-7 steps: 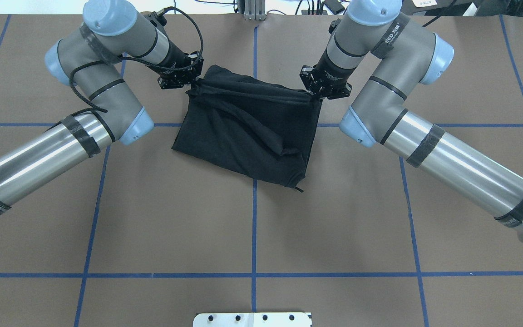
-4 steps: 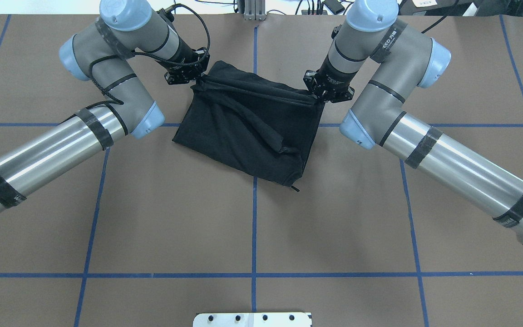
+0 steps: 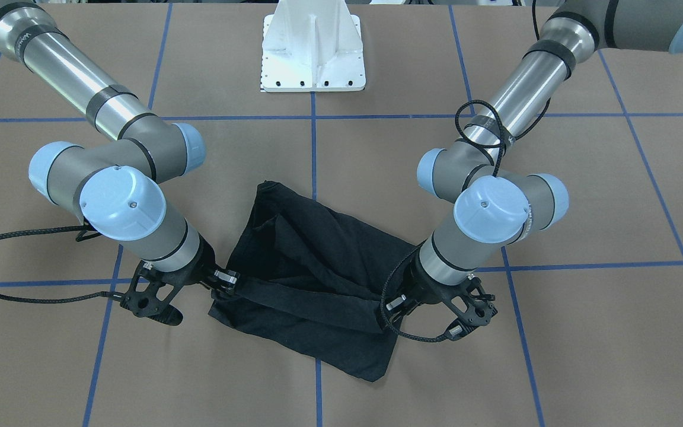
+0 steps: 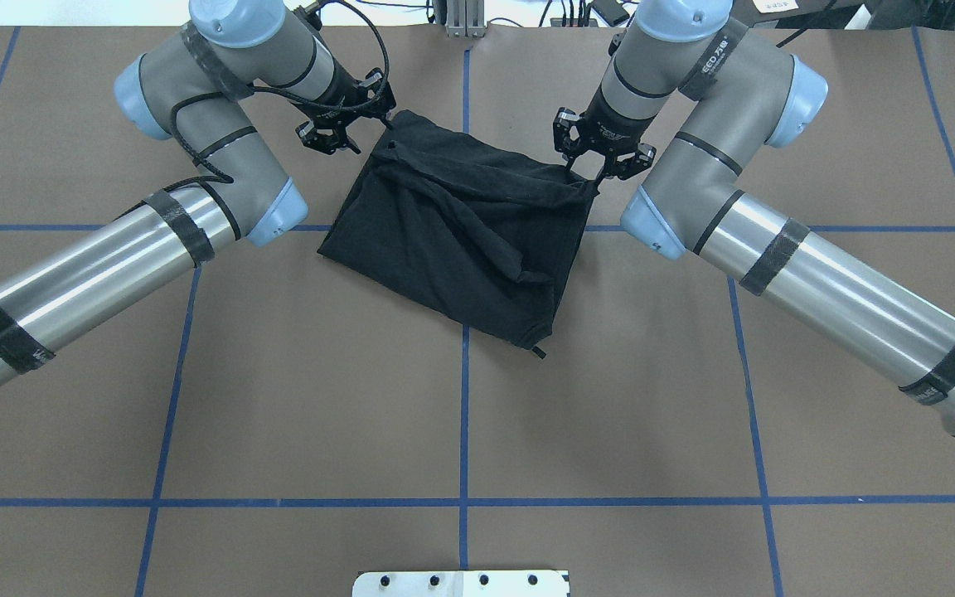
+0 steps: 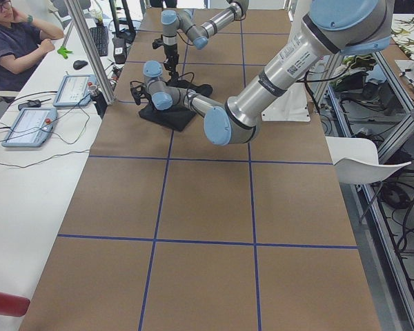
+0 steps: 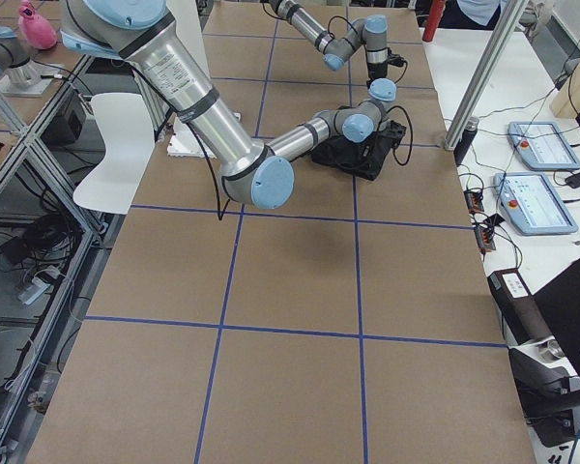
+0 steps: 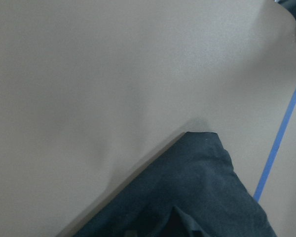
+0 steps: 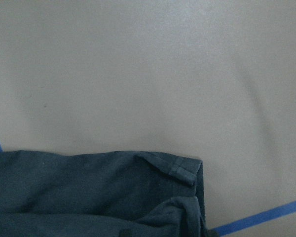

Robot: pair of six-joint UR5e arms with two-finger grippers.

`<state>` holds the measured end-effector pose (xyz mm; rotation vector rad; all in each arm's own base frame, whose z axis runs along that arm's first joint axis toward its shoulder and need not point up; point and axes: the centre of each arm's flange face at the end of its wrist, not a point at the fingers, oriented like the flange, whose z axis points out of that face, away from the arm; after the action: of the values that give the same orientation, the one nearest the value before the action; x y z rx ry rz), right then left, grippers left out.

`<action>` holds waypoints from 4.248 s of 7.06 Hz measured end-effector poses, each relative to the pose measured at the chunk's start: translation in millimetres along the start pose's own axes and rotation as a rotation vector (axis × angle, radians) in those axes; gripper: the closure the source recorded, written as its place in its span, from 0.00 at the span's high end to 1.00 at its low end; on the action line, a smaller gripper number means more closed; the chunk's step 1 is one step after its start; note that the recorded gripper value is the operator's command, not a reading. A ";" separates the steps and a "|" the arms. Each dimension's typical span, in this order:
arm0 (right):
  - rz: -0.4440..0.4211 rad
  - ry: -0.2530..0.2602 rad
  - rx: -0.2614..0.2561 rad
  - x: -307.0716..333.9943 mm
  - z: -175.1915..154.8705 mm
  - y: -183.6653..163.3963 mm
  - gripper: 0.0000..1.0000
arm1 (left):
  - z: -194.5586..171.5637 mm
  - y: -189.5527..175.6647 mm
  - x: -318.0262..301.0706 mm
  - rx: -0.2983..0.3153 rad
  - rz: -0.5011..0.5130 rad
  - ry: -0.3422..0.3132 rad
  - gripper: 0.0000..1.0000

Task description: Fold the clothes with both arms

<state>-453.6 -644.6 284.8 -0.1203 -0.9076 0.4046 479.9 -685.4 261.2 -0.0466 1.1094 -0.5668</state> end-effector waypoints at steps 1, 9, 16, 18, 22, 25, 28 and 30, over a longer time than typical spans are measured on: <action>-0.006 -0.009 0.003 -4.5 -5.6 -0.3 1.00 | -8.8 -8.8 1.9 0.010 -0.004 0.008 1.00; -0.341 -0.025 -0.017 -55.4 35.2 118.2 0.83 | -59.2 -26.4 -20.2 0.046 0.049 0.013 1.00; -0.384 0.018 -0.035 -45.4 61.2 114.3 0.36 | -60.6 -26.2 -37.5 0.048 0.047 0.009 1.00; -0.382 0.018 -0.036 -47.1 62.0 116.0 0.18 | -58.7 -27.6 -43.4 0.049 0.044 0.004 1.00; -0.393 0.017 -0.048 -51.1 68.4 130.4 0.00 | -58.5 -28.0 -44.8 0.051 0.041 0.003 1.00; -0.387 0.003 -0.040 -59.2 57.7 125.6 0.00 | -58.7 -27.8 -44.6 0.051 0.040 0.003 1.00; -0.380 -0.029 -0.022 -63.6 29.8 102.6 0.00 | -58.6 -27.8 -44.6 0.051 0.038 0.003 1.00; -0.369 -0.044 -0.001 -61.1 10.8 81.9 0.00 | -59.1 -28.5 -44.8 0.052 0.035 0.003 1.00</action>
<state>-519.2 -594.0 224.0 0.0553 -0.9504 0.0638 403.5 -675.3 280.2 0.0183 1.0961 -0.5641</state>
